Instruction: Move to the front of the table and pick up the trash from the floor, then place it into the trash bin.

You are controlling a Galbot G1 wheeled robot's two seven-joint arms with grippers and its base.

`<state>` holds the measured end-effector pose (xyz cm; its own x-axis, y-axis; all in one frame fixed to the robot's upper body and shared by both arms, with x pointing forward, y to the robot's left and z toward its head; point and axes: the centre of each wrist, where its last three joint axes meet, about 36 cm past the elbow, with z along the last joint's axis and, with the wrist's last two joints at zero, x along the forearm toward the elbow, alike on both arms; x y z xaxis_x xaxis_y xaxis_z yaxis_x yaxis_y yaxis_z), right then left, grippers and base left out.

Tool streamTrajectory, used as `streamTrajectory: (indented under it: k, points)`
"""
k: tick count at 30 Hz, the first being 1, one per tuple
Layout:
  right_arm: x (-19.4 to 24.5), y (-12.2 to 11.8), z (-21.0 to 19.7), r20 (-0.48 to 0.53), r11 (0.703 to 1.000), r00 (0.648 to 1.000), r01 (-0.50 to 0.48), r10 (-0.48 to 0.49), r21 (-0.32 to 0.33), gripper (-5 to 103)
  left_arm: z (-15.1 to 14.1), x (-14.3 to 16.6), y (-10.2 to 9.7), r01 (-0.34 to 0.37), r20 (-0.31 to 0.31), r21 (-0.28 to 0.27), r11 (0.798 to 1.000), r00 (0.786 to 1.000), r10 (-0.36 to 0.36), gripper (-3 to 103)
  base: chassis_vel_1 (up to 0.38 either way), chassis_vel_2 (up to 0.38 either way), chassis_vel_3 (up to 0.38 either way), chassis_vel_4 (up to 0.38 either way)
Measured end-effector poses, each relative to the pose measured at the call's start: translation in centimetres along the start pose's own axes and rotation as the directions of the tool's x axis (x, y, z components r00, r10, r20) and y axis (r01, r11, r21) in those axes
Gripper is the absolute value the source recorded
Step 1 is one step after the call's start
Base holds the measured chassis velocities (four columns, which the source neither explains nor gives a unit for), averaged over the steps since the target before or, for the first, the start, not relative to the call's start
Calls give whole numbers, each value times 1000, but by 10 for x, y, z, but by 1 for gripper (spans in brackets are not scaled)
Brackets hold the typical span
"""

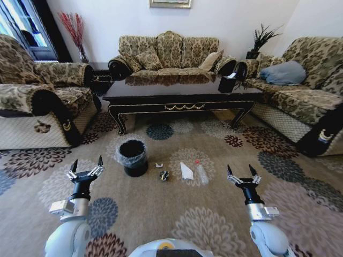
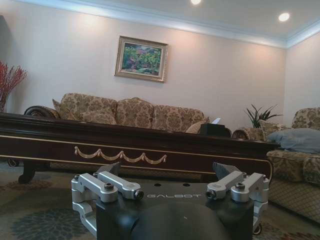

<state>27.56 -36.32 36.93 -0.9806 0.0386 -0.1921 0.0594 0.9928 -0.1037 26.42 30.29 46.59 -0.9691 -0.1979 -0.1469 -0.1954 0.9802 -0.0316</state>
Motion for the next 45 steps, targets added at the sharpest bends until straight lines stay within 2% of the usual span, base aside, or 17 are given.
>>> streamTrajectory:
  k: [23, 25, 26, 27, 28, 30, 31, 33, 34, 35, 37, 38, 39, 40, 41, 43, 45]
  points:
    - [2, 4, 4, 21, 1000, 1000, -4, 4, -9, 100, 0, -6, 1, -9, 10, -4, 1000, 1000, 9, 100, -167, 174, 166, -168]
    - [1, 5, 5, 20, 1000, 1000, -2, 2, -10, 100, 0, -8, 1, 1, -7, 4, 1000, 1000, -1, 100, 0, 0, 0, 0]
    - [0, 5, 6, 20, 1000, 1000, -1, 2, -11, 100, -2, -9, 0, 23, -54, 39, 999, 998, -21, 100, 0, 0, 0, 0]
    - [0, 5, 6, 20, 1000, 1000, -1, 2, -11, 100, -2, -9, 0, 23, -54, 39, 999, 998, -21, 100, 0, 0, 0, 0]
    - [-1, 5, 6, 23, 1000, 1000, 1, 0, -12, 100, -6, -12, -1, 59, -113, 80, 995, 992, -49, 100, 0, 0, 0, 0]
    - [-2, 7, 7, 29, 1000, 1000, 8, -7, -11, 100, -13, -20, -1, 108, -214, 128, 986, 974, -79, 100, 0, 0, 0, 0]
    - [-2, 7, 7, 29, 1000, 1000, 8, -7, -11, 100, -13, -20, -1, 108, -214, 128, 986, 974, -79, 100, 0, 0, 0, 0]
    - [-4, 9, 7, 29, 1000, 999, 17, -17, -6, 100, -18, -31, 1, 125, -345, 131, 984, 936, -73, 100, 0, 0, 0, 0]
    - [-5, 10, 7, 25, 1000, 999, 24, -24, 4, 100, -19, -36, 2, 127, -410, 123, 984, 910, -66, 100, 0, 0, 0, 0]
    - [-5, 10, 7, 25, 1000, 999, 24, -24, 4, 100, -19, -36, 2, 127, -410, 123, 984, 910, -66, 100, 0, 0, 0, 0]
    - [-9, 14, 8, 16, 999, 1000, 21, -21, 36, 100, -16, -47, 1, 117, -511, 123, 986, 859, -38, 100, 0, 0, 0, 0]
    - [-9, 16, 8, 9, 999, 1000, 17, -18, 44, 100, -12, -50, -1, 109, -539, 122, 987, 842, -26, 100, 0, 0, 0, 0]
    - [-9, 16, 8, 9, 999, 1000, 17, -18, 44, 100, -12, -50, -1, 109, -539, 122, 987, 842, -26, 100, 0, 0, 0, 0]
    - [-9, 21, 10, -10, 999, 1000, 9, -9, 43, 100, -2, -54, -6, 85, -568, 105, 991, 823, -10, 100, 0, 0, 0, 0]
    - [-8, 23, 11, -17, 999, 1000, 7, -6, 43, 100, 5, -55, -11, 65, -578, 87, 994, 816, -2, 100, 0, 0, 0, 0]
    - [-7, 26, 13, -30, 999, 1000, 6, -4, 47, 100, 22, -56, -22, 28, -589, 56, 998, 808, 10, 100, 0, 0, 0, 0]
    - [-6, 28, 15, -34, 999, 999, 7, -6, 48, 100, 29, -57, -26, 19, -591, 50, 999, 807, 14, 100, 0, 0, 0, 0]
